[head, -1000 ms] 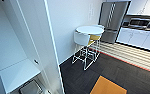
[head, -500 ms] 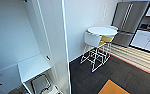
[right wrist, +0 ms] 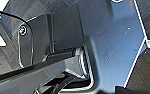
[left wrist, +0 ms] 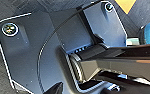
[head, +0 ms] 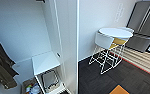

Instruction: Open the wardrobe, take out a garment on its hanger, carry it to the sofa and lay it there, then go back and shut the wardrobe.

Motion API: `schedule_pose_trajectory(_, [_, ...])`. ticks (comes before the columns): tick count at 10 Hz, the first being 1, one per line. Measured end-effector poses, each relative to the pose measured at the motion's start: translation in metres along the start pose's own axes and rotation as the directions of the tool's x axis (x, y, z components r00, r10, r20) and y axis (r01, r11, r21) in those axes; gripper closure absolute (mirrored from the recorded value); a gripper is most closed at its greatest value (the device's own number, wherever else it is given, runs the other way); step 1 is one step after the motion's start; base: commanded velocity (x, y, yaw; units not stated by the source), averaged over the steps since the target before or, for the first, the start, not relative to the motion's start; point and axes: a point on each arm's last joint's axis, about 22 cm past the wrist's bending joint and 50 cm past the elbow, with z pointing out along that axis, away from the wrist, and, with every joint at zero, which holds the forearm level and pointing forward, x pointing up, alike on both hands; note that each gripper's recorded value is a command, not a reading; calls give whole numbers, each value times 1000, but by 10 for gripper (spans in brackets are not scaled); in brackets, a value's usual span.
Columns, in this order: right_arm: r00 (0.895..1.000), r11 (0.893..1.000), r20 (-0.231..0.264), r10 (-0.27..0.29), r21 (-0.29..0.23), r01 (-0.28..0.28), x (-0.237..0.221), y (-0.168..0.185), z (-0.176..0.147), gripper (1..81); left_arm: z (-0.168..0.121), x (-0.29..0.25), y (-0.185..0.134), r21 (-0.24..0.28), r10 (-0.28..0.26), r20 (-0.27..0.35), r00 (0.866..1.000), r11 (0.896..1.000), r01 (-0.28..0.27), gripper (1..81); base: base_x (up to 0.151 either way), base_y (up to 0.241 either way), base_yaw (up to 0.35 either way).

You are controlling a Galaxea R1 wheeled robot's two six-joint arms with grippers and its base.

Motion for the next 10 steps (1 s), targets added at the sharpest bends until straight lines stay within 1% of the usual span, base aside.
schedule_pose_trajectory(6, [1000,1000,0,-3,0,3,-1,0,0,10,0,0,0,1,0,0,1000,1000,0,10,0,0,300])
schedule_pose_trajectory(10, [1000,1000,3,-3,-6,3,-3,3,-1,10,2,-6,10,-11,-5,6,1000,1000,5,10,0,0,302])
